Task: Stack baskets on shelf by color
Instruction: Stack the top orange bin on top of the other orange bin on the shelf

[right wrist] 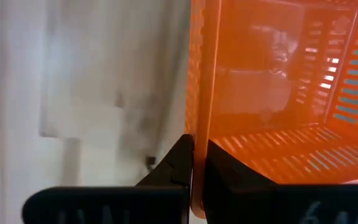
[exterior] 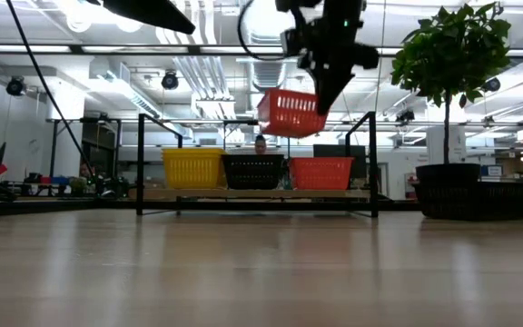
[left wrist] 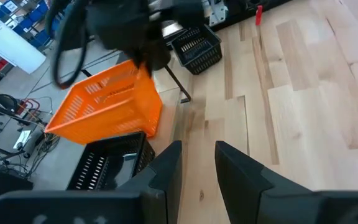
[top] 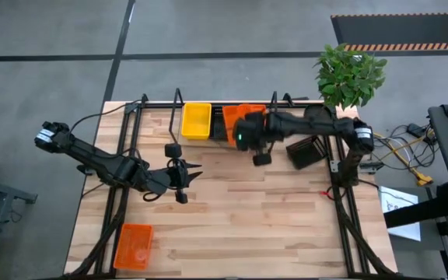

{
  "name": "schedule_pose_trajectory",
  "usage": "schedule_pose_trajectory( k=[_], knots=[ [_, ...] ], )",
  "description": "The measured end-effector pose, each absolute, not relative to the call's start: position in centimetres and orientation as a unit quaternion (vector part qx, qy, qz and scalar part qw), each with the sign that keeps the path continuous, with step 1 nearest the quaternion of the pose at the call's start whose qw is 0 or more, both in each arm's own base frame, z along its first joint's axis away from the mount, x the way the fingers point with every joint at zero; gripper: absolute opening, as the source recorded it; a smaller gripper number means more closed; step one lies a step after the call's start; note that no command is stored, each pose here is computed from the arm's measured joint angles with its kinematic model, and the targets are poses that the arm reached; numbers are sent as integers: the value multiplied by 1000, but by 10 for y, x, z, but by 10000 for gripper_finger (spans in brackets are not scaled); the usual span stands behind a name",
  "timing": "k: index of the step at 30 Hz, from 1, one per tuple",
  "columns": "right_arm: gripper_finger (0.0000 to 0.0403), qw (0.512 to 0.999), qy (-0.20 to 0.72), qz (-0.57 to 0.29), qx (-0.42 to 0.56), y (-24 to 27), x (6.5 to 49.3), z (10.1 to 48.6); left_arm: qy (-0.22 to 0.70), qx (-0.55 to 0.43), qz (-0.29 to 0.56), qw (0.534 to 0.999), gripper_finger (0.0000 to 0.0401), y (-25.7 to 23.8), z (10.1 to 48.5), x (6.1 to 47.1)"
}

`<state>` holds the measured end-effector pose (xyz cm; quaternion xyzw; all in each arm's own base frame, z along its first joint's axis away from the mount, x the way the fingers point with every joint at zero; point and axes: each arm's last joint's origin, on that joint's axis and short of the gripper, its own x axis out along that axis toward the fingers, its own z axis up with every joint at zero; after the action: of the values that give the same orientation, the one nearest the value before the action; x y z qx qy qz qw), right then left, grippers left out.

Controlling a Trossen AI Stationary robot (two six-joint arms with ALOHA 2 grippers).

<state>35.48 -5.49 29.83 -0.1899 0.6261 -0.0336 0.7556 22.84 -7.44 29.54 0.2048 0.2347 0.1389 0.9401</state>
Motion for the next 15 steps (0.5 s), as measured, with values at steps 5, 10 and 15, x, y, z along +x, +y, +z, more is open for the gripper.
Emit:
schedule_pose_trajectory(
  k=[5, 10, 15],
  knots=[
    [8, 751, 636, -51, -169, -95, 346, 298, 235, 205, 139, 940, 79, -74, 295, 228],
    [8, 756, 638, -53, -139, -119, 339, 297, 235, 208, 138, 939, 79, -74, 295, 228],
    [8, 754, 642, -66, -120, -131, 334, 295, 235, 209, 138, 939, 79, -74, 295, 228]
  ],
)
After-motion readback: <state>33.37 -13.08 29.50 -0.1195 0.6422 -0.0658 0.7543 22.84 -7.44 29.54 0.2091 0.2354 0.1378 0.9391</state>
